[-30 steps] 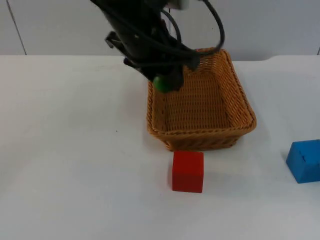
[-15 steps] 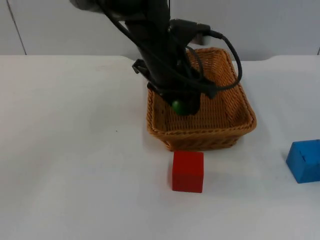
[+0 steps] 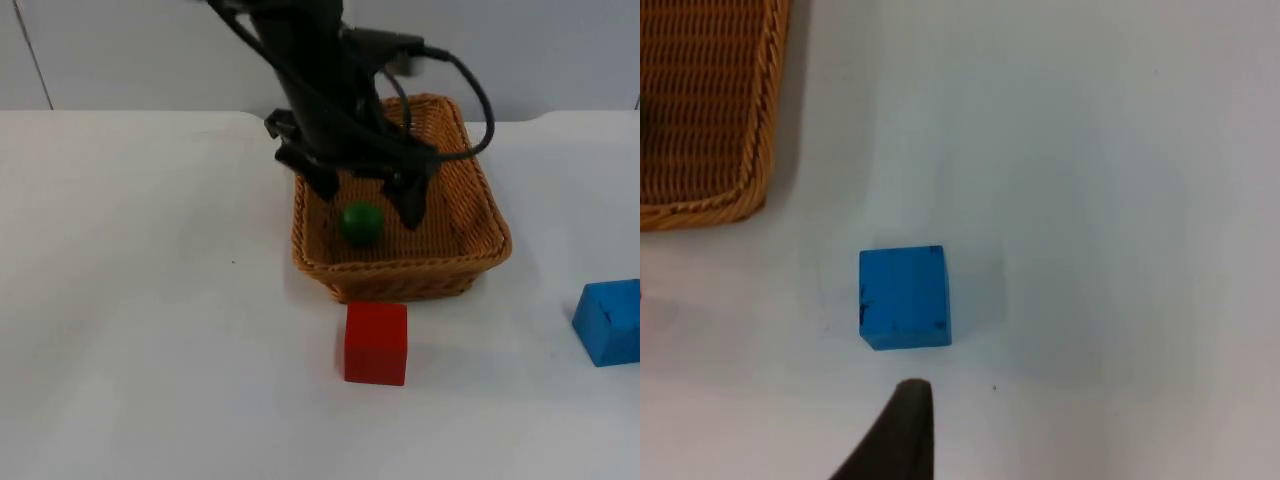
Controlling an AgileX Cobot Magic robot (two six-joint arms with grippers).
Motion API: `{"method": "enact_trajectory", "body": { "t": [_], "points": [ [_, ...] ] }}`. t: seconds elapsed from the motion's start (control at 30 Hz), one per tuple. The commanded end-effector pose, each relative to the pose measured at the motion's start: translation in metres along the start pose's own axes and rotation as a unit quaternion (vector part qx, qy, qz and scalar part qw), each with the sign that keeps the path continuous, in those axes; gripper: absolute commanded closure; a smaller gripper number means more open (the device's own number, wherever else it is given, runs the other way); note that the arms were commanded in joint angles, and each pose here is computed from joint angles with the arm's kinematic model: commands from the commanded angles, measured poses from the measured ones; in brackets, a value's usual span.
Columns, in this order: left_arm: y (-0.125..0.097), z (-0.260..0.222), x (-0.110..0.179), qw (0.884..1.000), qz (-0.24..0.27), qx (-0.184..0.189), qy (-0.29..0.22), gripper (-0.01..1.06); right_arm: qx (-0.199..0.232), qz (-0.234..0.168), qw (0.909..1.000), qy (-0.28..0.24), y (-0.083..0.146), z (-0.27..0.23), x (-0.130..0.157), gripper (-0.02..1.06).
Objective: Place all geometric objects except the red cube into the basket.
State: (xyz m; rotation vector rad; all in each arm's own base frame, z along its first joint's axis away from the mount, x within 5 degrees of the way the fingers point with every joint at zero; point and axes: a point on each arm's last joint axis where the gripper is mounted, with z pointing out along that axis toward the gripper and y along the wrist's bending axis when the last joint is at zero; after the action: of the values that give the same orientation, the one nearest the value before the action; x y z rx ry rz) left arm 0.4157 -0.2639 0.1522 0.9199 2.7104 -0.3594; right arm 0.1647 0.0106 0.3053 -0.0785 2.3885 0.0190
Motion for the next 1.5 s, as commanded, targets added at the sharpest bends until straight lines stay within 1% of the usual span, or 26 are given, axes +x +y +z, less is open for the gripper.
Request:
{"method": "enact_trajectory", "body": {
  "t": [0.0, 0.07, 0.13, 0.23, 0.27, 0.37, 0.47, 0.5, 0.63, 0.67, 0.73, 0.8, 0.83, 0.87, 0.9, 0.97, 1.0, 1.03, 1.07, 1.13, 1.17, 1.2, 1.23, 1.3, 1.43, 1.47],
  "points": [
    [-0.007, -0.013, -0.004, 1.000, 0.001, 0.013, 0.010, 0.15, 0.003, -0.001, 1.0000, -0.007, -0.001, 0.000, -0.002, -0.01],
    [-0.009, -0.034, -0.006, 1.000, 0.005, 0.015, 0.013, 0.15, 0.003, -0.001, 1.0000, -0.007, -0.001, 0.000, -0.002, -0.01],
    [-0.008, -0.042, -0.006, 1.000, 0.003, 0.013, 0.010, 0.15, 0.003, -0.001, 1.0000, -0.007, -0.001, 0.000, -0.002, -0.01],
    [0.001, -0.072, -0.003, 1.000, -0.020, 0.009, -0.001, 0.15, 0.003, -0.001, 1.0000, -0.007, -0.001, 0.000, -0.002, -0.01],
    [0.001, -0.072, -0.003, 1.000, -0.020, 0.009, -0.001, 0.15, 0.003, -0.001, 1.0000, -0.007, -0.001, 0.000, -0.002, -0.01],
    [0.015, -0.106, 0.007, 0.999, -0.046, -0.001, -0.020, 0.15, 0.003, -0.001, 1.0000, -0.007, -0.001, 0.000, -0.002, -0.01],
    [0.031, -0.132, 0.028, 0.997, -0.071, -0.014, -0.034, 0.15, 0.003, -0.001, 1.0000, -0.007, -0.001, 0.000, -0.002, -0.01],
    [0.031, -0.132, 0.028, 0.997, -0.071, -0.014, -0.034, 0.15, 0.003, -0.001, 1.0000, -0.007, -0.001, 0.000, -0.002, -0.01],
    [0.051, -0.158, 0.071, 0.990, -0.129, -0.034, -0.038, 0.15, 0.003, -0.001, 1.0000, -0.007, -0.001, 0.000, -0.002, -0.01],
    [0.051, -0.158, 0.071, 0.990, -0.129, -0.034, -0.038, 0.15, 0.003, -0.001, 1.0000, -0.007, -0.001, 0.000, -0.002, -0.01],
    [0.058, -0.165, 0.099, 0.986, -0.154, -0.045, -0.047, 0.15, 0.003, 0.000, 1.0000, -0.007, -0.001, 0.000, -0.002, -0.01],
    [0.063, -0.179, 0.127, 0.979, -0.180, -0.061, -0.075, 0.15, 0.002, 0.001, 1.0000, -0.007, -0.001, 0.000, -0.002, -0.01],
    [0.063, -0.179, 0.127, 0.979, -0.180, -0.061, -0.075, 0.15, 0.002, 0.001, 1.0000, -0.007, -0.001, 0.000, -0.002, -0.01],
    [0.064, -0.183, 0.148, 0.974, -0.198, -0.069, -0.085, 0.15, 0.002, 0.001, 1.0000, -0.007, -0.001, 0.000, -0.002, -0.01],
    [0.065, -0.188, 0.153, 0.972, -0.203, -0.074, -0.095, 0.15, 0.002, 0.001, 1.0000, -0.007, -0.001, 0.000, -0.002, -0.01],
    [0.062, -0.197, 0.187, 0.963, -0.227, -0.089, -0.112, 0.15, 0.002, 0.001, 1.0000, -0.007, -0.001, 0.000, -0.002, -0.01],
    [0.060, -0.202, 0.197, 0.960, -0.232, -0.095, -0.122, 0.15, 0.002, 0.001, 1.0000, -0.007, -0.001, 0.000, -0.002, -0.01],
    [0.060, -0.202, 0.197, 0.960, -0.232, -0.095, -0.122, 0.15, 0.002, 0.001, 1.0000, -0.007, -0.001, 0.000, -0.002, -0.01],
    [0.059, -0.203, 0.203, 0.959, -0.235, -0.098, -0.126, 0.15, 0.002, 0.001, 1.0000, -0.007, -0.001, 0.000, -0.002, -0.01],
    [0.048, -0.207, 0.230, 0.955, -0.241, -0.106, -0.135, 0.15, 0.002, 0.001, 1.0000, -0.007, -0.001, 0.000, -0.002, -0.01],
    [0.043, -0.210, 0.237, 0.953, -0.240, -0.110, -0.146, 0.14, 0.002, 0.001, 1.0000, -0.007, -0.001, 0.000, -0.002, -0.01],
    [0.043, -0.210, 0.237, 0.953, -0.240, -0.110, -0.146, 0.14, 0.002, 0.001, 1.0000, -0.007, -0.001, 0.000, -0.002, -0.01],
    [0.038, -0.212, 0.245, 0.951, -0.242, -0.113, -0.157, 0.11, 0.002, 0.001, 1.0000, -0.007, -0.001, 0.000, -0.002, -0.01],
    [0.030, -0.212, 0.259, 0.948, -0.247, -0.114, -0.166, 0.00, 0.002, 0.001, 1.0000, -0.007, -0.001, 0.000, -0.002, -0.01],
    [0.019, -0.213, 0.276, 0.947, -0.247, -0.115, -0.172, 0.00, 0.002, 0.001, 1.0000, -0.007, -0.001, 0.000, -0.002, -0.01],
    [0.019, -0.213, 0.276, 0.947, -0.247, -0.115, -0.172, 0.00, 0.002, 0.001, 1.0000, -0.007, -0.001, 0.000, -0.002, -0.01]
  ]
}}
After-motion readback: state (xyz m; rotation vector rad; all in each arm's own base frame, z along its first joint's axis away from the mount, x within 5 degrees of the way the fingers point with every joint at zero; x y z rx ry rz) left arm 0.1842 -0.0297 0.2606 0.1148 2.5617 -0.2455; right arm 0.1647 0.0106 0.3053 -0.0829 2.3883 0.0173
